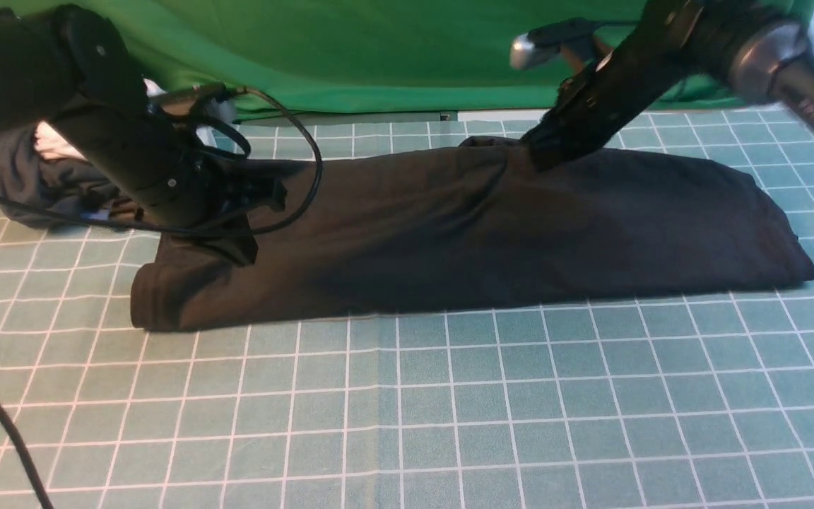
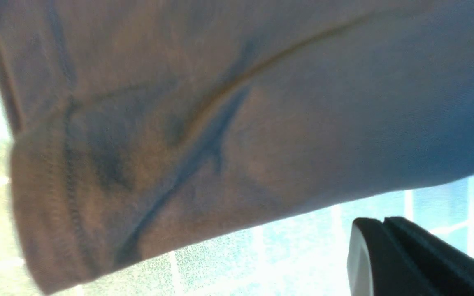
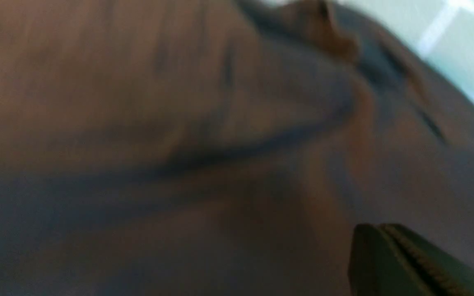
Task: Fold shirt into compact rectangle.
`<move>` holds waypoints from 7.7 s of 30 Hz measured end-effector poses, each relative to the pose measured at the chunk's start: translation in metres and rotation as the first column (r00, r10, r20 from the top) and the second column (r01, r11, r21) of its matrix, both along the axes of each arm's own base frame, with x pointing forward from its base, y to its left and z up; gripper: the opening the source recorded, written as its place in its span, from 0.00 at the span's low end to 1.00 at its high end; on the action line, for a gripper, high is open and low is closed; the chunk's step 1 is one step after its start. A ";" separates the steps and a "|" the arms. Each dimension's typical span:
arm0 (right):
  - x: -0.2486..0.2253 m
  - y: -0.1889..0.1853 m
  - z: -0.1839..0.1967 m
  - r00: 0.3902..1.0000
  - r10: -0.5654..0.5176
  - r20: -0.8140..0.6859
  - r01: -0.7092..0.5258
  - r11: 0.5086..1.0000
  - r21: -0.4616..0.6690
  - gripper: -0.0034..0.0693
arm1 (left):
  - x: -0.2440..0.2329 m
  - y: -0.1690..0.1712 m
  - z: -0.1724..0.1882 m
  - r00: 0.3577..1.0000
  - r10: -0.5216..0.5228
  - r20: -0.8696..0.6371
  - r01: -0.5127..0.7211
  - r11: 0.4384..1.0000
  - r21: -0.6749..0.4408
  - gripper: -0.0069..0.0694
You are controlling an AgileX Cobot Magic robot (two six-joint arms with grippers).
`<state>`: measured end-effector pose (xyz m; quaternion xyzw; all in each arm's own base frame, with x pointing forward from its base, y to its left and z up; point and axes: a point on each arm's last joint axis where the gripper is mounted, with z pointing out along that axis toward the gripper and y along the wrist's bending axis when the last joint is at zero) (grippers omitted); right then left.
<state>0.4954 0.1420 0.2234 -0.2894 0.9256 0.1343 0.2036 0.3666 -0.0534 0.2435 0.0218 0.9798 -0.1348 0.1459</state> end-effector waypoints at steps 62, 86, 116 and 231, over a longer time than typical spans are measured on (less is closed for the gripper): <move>-0.045 -0.216 0.011 0.813 -0.574 -0.102 0.511 0.786 -0.349 0.11 | -0.172 0.017 0.047 0.941 0.070 0.332 -0.057 0.997 -0.047 0.11; -0.084 0.088 0.082 0.985 -0.170 -0.027 0.172 0.977 0.127 0.11 | -0.168 0.017 0.051 0.920 0.089 0.381 -0.074 0.996 -0.054 0.11; -0.109 0.203 0.026 0.994 0.043 -0.096 -0.009 0.942 0.336 0.74 | -0.169 0.017 0.050 0.925 0.067 0.374 -0.055 0.998 -0.041 0.11; -0.146 0.024 0.010 0.920 0.039 -0.390 -0.066 0.996 -0.055 0.11 | -0.082 -0.013 -0.038 0.984 0.128 -0.125 -0.139 0.987 -0.077 0.15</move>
